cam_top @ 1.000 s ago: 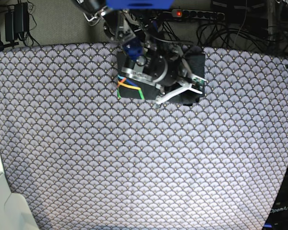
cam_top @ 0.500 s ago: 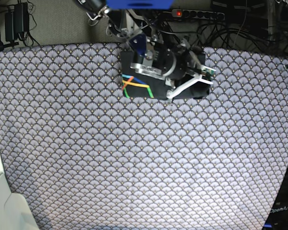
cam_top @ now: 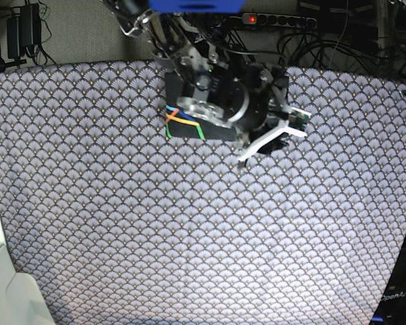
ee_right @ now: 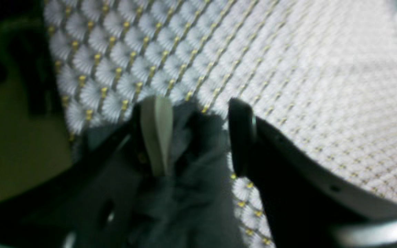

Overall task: Fold the T-shirt properly
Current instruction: 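Press the folded stack flat with the right gripper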

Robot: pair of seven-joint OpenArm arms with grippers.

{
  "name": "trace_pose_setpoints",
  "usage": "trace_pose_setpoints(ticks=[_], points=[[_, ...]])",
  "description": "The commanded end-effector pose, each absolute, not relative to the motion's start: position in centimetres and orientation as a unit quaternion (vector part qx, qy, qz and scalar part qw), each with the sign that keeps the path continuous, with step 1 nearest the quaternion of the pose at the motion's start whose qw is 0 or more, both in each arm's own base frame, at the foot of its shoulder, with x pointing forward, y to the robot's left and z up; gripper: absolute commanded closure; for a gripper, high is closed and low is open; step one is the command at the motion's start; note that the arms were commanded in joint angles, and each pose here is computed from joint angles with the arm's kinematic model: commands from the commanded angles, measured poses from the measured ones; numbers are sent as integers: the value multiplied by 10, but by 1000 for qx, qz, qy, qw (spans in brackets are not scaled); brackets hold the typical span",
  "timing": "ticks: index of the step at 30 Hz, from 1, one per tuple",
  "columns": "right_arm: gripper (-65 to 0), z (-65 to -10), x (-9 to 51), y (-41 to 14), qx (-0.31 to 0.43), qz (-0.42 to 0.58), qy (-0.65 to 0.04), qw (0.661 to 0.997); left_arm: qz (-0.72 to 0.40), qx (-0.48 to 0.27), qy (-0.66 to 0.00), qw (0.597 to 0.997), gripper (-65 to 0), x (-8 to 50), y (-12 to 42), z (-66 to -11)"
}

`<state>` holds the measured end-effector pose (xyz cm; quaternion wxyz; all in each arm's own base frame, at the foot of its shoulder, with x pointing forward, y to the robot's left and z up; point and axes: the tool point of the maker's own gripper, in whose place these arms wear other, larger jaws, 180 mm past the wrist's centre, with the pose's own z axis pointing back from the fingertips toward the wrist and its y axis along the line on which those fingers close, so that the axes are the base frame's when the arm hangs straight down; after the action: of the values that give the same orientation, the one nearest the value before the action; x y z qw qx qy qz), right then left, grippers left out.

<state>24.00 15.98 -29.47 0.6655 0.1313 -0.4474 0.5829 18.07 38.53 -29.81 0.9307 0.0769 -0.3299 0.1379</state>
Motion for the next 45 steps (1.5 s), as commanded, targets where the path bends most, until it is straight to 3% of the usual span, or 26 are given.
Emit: trace_pose_setpoints(ticks=[1,6,12,14,18,24,34,45], points=[[-282,-272,244,166,141,573,-478,650,130,87,-348,924,-58,187,390,-285],[-241,-269,248,161,136,565,-484,654,129,86,-349,924,-58,188,390,-285],[-36,-308,239,151,145,558,-435,691,130,84,-351,924,-58,189,389,-286],[0,-315,239,148,146,555,-427,699,128,83,-352,923,-58,191,388,-285],[0,-329,239,140,138,561,-410,706,111,74,-349,928,-73,197,378,-288],[0,-363,228,148,163,570,-373,714,109,72,-344,930,-223,195,376,-291],[0,-396,210,150,188,574,-335,723,107,76,-345,930,-228,196,378,-289],[0,-326,241,155,168,559,-432,687,107,76,-344,930,-229,195,378,-289]])
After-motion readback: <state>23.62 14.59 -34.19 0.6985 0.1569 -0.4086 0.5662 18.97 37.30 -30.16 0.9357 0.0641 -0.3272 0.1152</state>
